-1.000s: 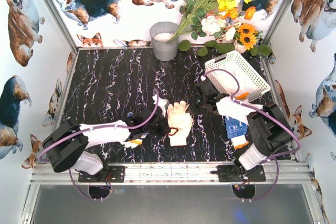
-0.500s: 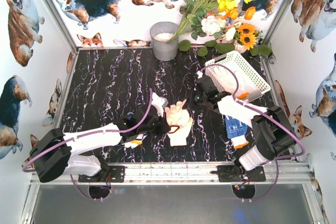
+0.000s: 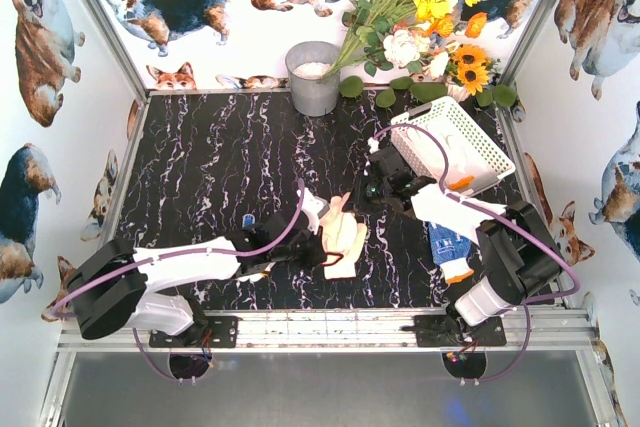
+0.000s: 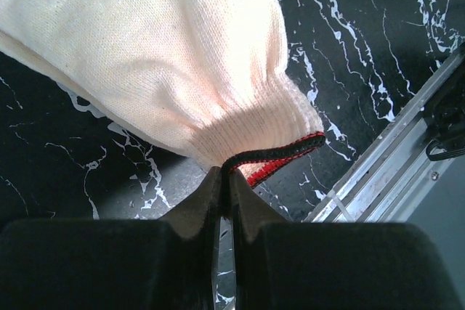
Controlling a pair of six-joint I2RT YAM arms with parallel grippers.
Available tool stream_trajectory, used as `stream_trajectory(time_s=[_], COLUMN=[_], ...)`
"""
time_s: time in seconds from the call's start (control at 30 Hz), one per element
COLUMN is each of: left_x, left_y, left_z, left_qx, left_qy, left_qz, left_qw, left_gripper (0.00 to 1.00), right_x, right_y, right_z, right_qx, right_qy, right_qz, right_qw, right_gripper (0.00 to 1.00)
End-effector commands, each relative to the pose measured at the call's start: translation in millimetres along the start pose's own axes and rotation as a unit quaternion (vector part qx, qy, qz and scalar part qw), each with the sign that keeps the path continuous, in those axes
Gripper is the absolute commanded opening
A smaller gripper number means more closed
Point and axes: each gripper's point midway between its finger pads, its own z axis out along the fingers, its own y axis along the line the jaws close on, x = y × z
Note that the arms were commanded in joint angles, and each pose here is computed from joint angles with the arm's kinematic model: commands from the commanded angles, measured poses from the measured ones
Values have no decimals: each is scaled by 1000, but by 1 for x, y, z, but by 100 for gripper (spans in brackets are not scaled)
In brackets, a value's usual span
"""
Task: Put the gloves into the storage basket
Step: Pair the glove with the glove.
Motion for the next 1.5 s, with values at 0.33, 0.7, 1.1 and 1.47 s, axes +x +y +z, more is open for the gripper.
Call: stream_trajectory(time_s=[0.33,0.7,1.1,1.47], left_x=[22,26,19,19], left_y=[-16,-28,-29,-39], left_z=[17,22,19,13], left_qx=[27,43,30,31], left_qy=[53,68,54,50], left_qz=[36,51,59,69], left_qw=[998,995,996,996], left_gripper=[0,0,0,0], right_x=[-2,3,-8,-13], right_y=[1,-2,9,21], right_z=[8,14,6,-7], right_qx=[-11,-7,-22,-41], right_qy=[-20,-13,-37,-44], right_qz=[-16,-13,-15,-22], right_qw=[1000,1000,999,998], right_gripper=[0,0,0,0])
